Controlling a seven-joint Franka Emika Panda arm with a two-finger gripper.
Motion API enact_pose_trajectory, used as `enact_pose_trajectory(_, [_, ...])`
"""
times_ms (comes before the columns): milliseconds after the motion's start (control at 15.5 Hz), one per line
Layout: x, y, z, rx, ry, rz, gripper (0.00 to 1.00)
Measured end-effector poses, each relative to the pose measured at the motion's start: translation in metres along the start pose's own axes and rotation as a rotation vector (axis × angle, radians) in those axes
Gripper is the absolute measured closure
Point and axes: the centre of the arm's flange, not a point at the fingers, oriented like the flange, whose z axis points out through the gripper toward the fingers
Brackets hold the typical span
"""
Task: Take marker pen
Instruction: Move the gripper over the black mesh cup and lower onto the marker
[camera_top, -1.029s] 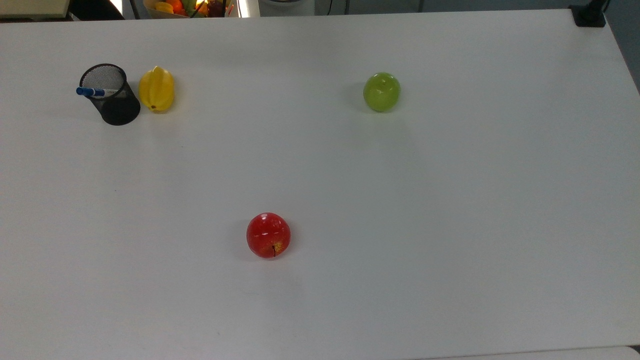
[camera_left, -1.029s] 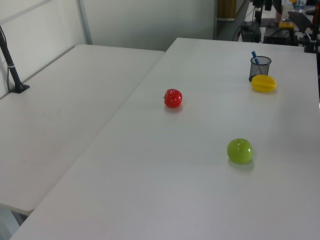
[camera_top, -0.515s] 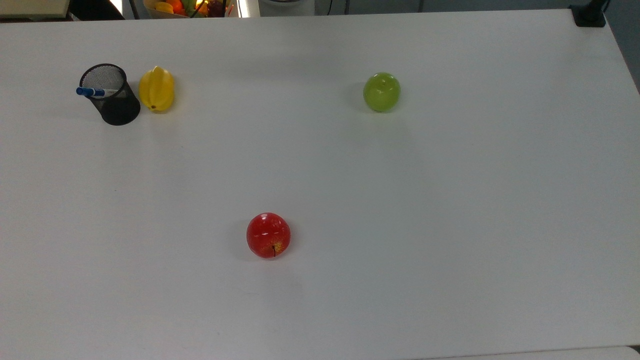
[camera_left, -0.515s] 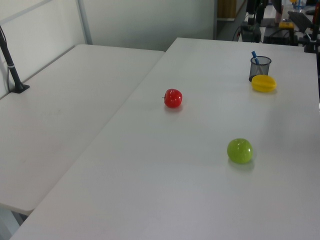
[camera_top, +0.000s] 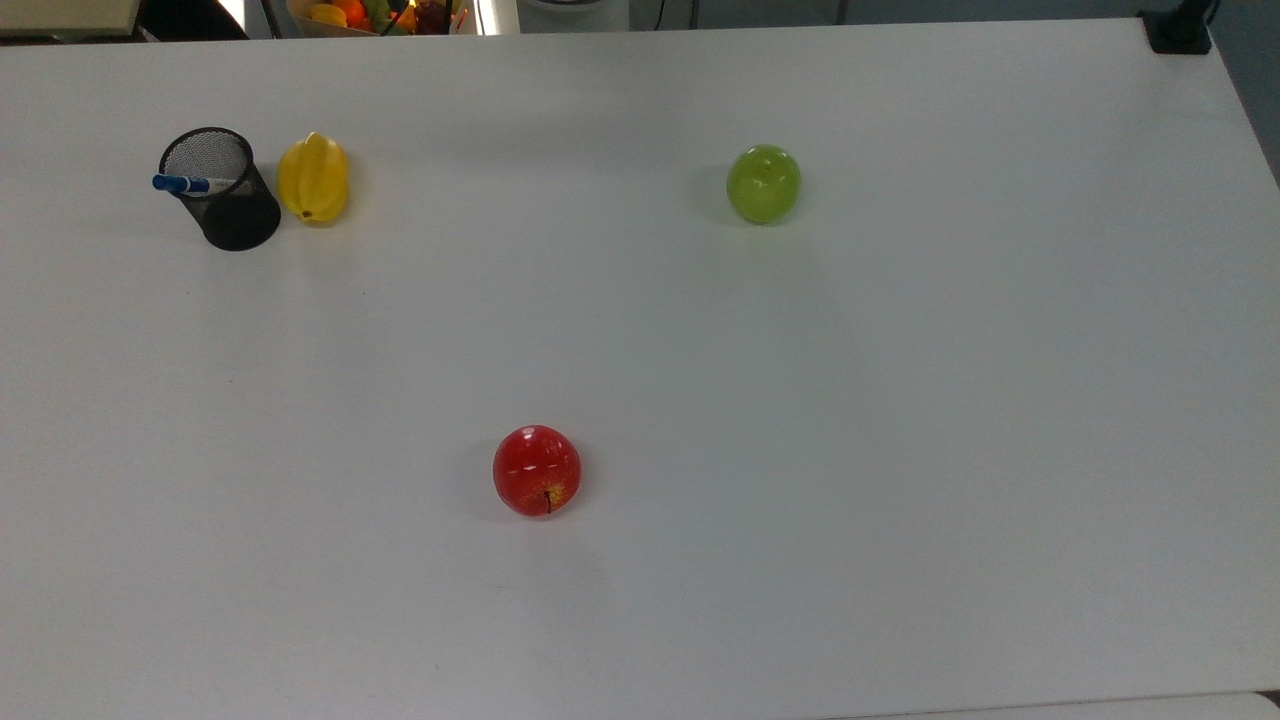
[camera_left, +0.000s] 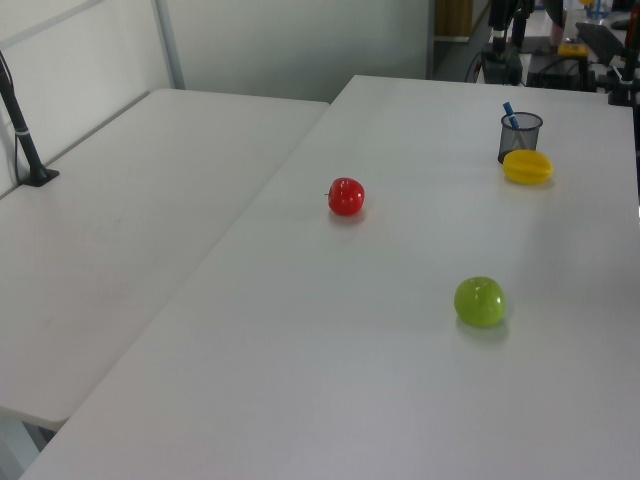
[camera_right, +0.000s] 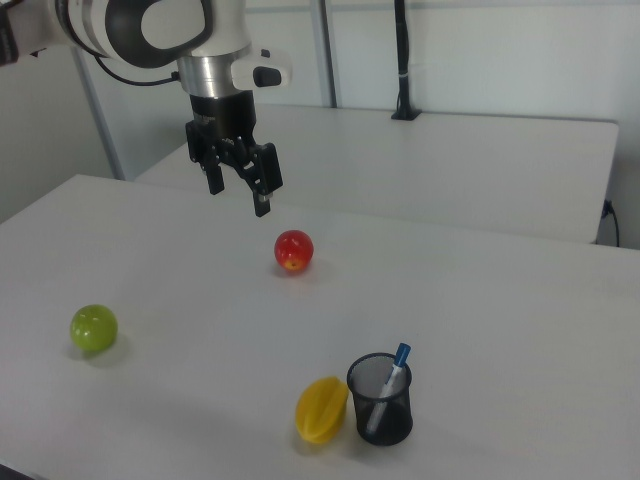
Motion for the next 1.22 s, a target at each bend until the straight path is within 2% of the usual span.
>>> enact_pose_trajectory(257, [-0.001,0.030,-0.003,-0.010,0.012,0.052,0.00])
enact_pose_trajectory(515, [-0.003,0.111,0.009,-0.029,0.071,0.154,0.00])
enact_pose_trajectory(708, [-0.004,0.163,0.050,-0.051,0.122,0.225,0.01])
enact_pose_trajectory(965, [0.008,0.175,0.102,-0.085,0.169,0.239,0.04])
enact_pose_trajectory(1029, [0.014,0.176,0.116,-0.096,0.178,0.240,0.09])
enact_pose_trajectory(1094, [0.019,0.179,0.131,-0.104,0.185,0.245,0.09])
enact_pose_trajectory(1222, [0.026,0.185,0.157,-0.098,0.210,0.271,0.20])
